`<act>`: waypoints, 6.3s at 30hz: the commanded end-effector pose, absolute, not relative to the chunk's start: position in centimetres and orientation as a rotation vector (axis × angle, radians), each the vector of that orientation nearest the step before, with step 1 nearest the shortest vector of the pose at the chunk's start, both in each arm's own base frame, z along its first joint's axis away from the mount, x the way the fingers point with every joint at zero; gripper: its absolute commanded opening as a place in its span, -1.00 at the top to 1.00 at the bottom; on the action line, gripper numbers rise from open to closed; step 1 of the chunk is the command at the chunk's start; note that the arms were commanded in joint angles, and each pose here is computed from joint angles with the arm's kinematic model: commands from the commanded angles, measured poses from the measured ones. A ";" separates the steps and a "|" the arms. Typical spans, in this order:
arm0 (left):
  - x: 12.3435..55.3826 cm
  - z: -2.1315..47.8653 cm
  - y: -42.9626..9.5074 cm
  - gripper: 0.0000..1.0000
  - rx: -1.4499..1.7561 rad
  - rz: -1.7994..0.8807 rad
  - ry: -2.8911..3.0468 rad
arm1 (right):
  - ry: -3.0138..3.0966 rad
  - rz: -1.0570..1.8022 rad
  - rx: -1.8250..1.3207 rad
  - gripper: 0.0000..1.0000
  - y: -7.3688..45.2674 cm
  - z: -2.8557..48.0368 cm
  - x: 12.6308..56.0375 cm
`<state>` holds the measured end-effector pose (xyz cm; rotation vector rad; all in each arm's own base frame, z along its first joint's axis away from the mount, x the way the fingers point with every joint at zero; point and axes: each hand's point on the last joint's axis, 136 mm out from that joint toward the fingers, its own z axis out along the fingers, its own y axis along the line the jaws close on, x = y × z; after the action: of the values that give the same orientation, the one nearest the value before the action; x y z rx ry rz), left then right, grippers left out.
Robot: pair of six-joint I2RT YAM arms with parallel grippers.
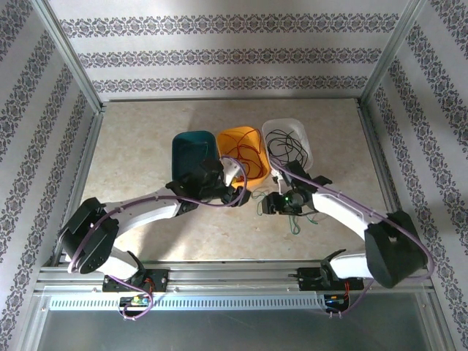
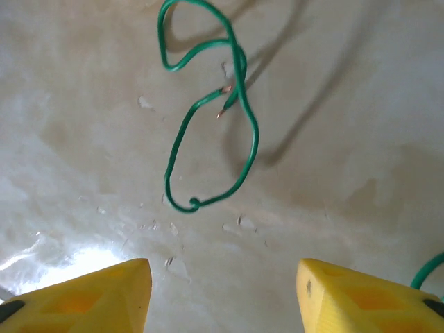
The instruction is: Untangle the cables
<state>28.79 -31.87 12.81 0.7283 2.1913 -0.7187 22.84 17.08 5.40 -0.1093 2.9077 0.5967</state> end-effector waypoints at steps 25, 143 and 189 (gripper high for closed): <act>31.2 11.8 -31.2 -0.46 0.517 -0.590 2.201 | 2.876 0.108 -0.296 1.00 17.3 2.2 26.8; 33.3 18.9 -29.2 0.92 0.334 -0.992 2.002 | 2.786 0.139 0.373 1.00 6.5 2.6 30.1; 35.7 21.3 -33.0 1.00 0.235 -0.992 1.822 | 2.493 0.535 0.306 1.00 11.2 12.4 27.7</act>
<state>33.96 -35.70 18.02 0.3449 1.9447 -1.1218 27.59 14.33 14.03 0.1411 2.4802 0.6980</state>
